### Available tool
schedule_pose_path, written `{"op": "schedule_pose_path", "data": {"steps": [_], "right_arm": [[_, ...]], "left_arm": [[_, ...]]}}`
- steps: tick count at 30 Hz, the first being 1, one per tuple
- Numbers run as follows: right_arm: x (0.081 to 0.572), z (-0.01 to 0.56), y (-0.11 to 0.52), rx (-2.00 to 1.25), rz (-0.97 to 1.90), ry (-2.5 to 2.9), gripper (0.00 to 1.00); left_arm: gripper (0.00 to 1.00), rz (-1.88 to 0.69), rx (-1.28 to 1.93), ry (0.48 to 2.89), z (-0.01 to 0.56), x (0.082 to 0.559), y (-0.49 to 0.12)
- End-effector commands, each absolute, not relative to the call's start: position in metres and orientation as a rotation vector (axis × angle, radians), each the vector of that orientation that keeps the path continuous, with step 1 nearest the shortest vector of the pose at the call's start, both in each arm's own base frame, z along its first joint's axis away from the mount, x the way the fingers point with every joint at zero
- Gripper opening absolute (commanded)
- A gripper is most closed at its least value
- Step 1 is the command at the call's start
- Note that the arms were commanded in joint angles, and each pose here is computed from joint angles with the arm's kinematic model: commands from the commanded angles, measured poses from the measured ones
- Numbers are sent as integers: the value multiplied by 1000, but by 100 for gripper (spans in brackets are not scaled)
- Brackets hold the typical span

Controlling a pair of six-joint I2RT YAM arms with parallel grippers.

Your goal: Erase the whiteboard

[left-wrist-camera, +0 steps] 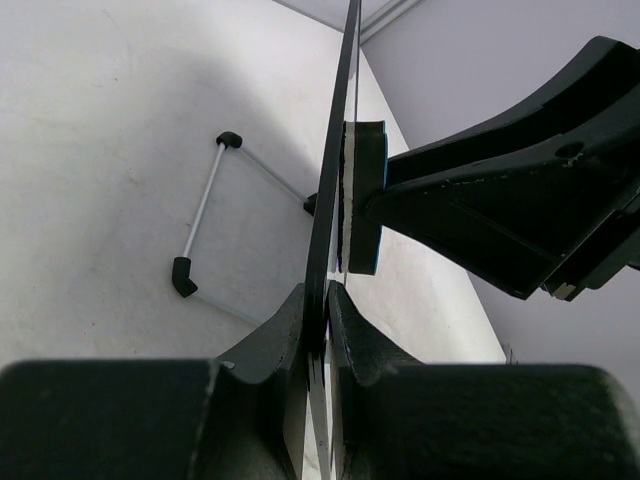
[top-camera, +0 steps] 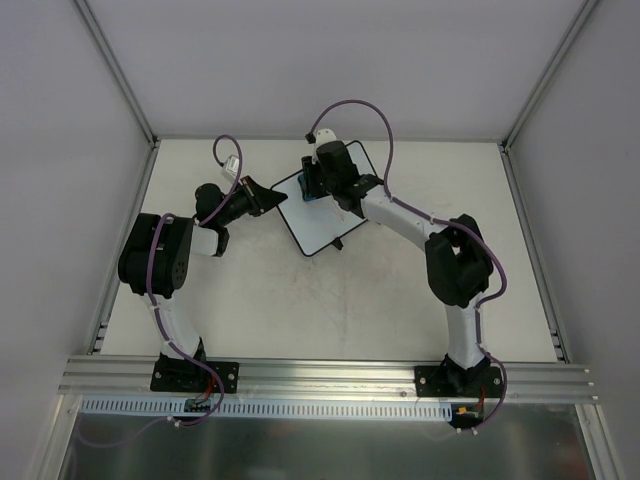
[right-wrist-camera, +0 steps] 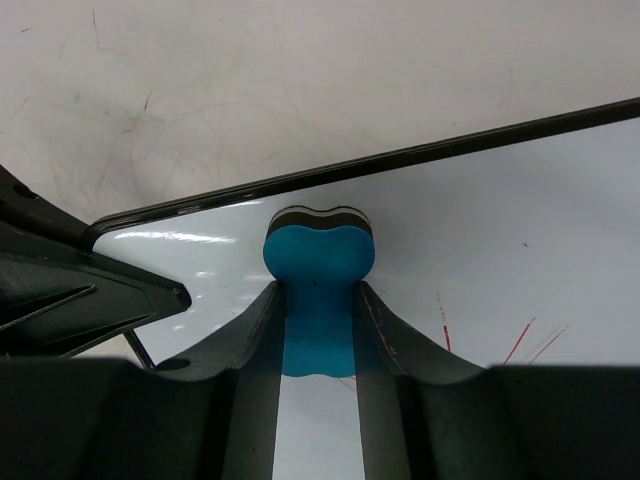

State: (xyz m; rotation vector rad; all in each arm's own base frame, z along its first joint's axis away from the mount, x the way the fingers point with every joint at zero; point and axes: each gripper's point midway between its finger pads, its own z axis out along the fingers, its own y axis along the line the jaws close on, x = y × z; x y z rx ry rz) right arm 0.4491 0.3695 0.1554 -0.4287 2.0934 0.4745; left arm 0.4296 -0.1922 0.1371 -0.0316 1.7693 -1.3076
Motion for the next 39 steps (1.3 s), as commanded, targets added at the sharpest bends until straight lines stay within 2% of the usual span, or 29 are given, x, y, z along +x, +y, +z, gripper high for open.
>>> {"op": "schedule_pose_path", "data": {"steps": [1,9,17,20,29,39], "right_arm": [[434,136,389,-570,512,2118,0],[415,125,411,-663,490,2107,0],[425,121,391,-575,429,2134,0],[431,118,380,-485,445,2169,0],[462,83,295,-14,393,2300,0],[456,33,224,417,351,2399,0]], "left_arm": [[0,-1276,77,1727,151,427,-200],[0,-1274,81,1730,152,427,-201],[0,-1273,78,1733,151,426,-200],[0,-1274,79,1733,150,426,-200],[0,-1276,82,1730,151,426,-201],[0,-1278,82,1729,152,426,-201]]}}
